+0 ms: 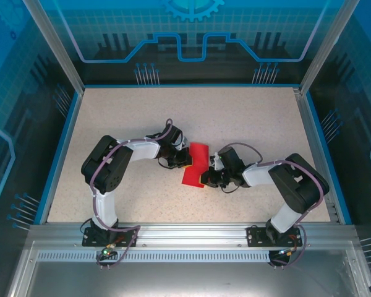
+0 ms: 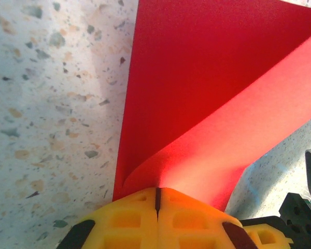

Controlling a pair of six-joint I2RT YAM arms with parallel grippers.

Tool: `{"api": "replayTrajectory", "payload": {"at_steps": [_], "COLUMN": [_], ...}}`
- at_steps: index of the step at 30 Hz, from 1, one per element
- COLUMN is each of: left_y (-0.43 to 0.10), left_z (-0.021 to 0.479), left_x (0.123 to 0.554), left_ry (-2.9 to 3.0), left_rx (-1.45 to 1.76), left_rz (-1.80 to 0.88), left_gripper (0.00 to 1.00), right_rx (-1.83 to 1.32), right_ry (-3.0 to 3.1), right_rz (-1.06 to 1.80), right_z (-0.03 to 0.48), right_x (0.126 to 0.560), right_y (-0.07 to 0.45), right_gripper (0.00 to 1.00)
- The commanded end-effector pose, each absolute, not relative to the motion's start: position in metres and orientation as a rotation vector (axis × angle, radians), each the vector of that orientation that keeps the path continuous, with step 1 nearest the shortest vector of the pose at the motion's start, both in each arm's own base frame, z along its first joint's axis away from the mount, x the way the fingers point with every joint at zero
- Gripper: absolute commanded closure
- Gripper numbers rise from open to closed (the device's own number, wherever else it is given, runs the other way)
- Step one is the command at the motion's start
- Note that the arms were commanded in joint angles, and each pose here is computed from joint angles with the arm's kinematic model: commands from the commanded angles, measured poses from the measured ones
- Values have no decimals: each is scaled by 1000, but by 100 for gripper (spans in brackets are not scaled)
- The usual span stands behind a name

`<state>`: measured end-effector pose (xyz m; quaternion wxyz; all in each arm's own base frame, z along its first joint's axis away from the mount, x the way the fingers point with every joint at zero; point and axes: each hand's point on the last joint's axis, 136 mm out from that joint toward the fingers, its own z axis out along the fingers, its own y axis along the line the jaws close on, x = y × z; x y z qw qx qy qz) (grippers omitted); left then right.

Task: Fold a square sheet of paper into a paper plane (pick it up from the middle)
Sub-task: Fold the square sheet of paper in half at the center of the table.

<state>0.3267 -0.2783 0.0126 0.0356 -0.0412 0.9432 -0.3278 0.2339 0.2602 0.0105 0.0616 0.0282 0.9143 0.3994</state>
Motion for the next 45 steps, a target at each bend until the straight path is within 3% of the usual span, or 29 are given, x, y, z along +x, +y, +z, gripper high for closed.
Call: {"api": "replayTrajectory", "payload": {"at_steps": [1, 8, 22, 32, 39, 45], "left_y": [-254, -254, -254, -254, -253, -252], "left_z": [-31, -31, -31, -32, -33, -35], "left_x": [302, 302, 303, 302, 301, 299], "left_ry": [3039, 3040, 3042, 3045, 3049, 3054], "left_rx": [-167, -165, -170, -162, -161, -169], "left_rz": [-803, -802, -801, -798, -793, -785], "left_gripper": [100, 100, 100, 100, 100, 100], "right_rx": [120, 79, 125, 79, 166, 220], "right_ry": [2819, 2762, 2889, 2655, 2654, 2707], "right_rz": [1165, 1220, 1109, 1221, 1200, 1152], "right_z": [0, 23, -16, 55, 38, 14], "right_x": [222, 221, 200, 266, 303, 302], "right_y": [253, 260, 246, 258, 249, 240], "right_gripper": [96, 95, 96, 94, 96, 97]}}
